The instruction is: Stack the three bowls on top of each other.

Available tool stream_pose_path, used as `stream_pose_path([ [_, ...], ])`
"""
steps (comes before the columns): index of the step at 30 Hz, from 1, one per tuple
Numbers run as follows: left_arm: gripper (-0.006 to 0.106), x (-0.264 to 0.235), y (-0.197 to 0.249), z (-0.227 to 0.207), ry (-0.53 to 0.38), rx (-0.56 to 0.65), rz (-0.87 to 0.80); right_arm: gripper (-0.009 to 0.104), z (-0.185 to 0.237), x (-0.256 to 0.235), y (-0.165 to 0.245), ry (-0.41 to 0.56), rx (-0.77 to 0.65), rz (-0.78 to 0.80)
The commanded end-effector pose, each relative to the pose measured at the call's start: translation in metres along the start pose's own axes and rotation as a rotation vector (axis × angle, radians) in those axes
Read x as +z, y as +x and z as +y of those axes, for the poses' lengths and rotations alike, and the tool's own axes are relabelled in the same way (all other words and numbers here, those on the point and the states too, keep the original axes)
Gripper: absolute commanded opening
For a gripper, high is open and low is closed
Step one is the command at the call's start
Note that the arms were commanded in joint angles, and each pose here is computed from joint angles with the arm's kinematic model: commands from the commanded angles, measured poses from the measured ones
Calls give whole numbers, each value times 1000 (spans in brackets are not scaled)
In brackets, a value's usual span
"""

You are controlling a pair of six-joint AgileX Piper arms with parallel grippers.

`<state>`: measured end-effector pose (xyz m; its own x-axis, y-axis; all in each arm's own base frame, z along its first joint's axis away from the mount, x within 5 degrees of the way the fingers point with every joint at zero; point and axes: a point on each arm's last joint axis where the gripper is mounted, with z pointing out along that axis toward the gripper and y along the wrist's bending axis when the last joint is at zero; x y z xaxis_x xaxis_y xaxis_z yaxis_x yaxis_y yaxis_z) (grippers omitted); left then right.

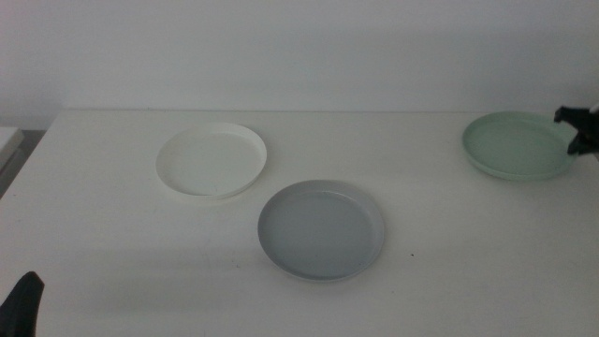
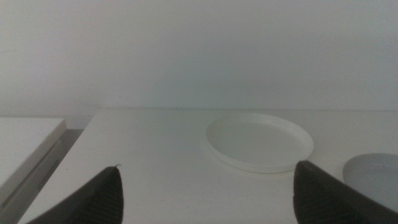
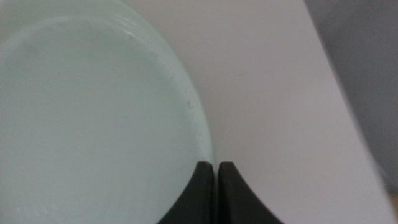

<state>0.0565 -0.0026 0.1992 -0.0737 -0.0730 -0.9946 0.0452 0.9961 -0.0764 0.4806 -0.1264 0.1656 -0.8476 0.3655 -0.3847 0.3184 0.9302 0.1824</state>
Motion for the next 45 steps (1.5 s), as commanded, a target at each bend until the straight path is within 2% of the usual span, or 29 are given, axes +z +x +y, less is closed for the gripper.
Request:
stream_pose_path([
  [1, 94, 0, -1, 0, 4, 0, -13, -2, 28, -38, 2, -84, -51, -48],
  [4, 94, 0, -1, 0, 4, 0, -13, -2, 77, -61, 41, -205, -134, -94],
  [9, 94, 0, -1, 0, 0, 27, -13, -2, 154, -99, 119, -289, -302, -171],
  [11, 94, 0, -1, 0, 0, 27, -13, -2, 180, -107, 146, -334, -343, -140],
  [16, 94, 0, -1, 0, 0, 27, -13, -2, 222, -107, 183, -386, -416, -69],
  [21, 94, 0, -1, 0, 0, 27, -13, -2, 239, -91, 201, -390, -436, -21],
  [33, 94, 0, -1, 0, 0, 24, -13, -1, 238, -53, 208, -352, -413, 31],
  [36, 94, 0, -1, 0, 0, 26, -13, 8, 238, -52, 208, -352, -412, 27],
  [42, 94, 0, -1, 0, 0, 28, -13, 52, 238, -59, 208, -357, -426, 47],
  [45, 94, 0, -1, 0, 0, 26, -13, 69, 239, -87, 199, -368, -507, 29],
])
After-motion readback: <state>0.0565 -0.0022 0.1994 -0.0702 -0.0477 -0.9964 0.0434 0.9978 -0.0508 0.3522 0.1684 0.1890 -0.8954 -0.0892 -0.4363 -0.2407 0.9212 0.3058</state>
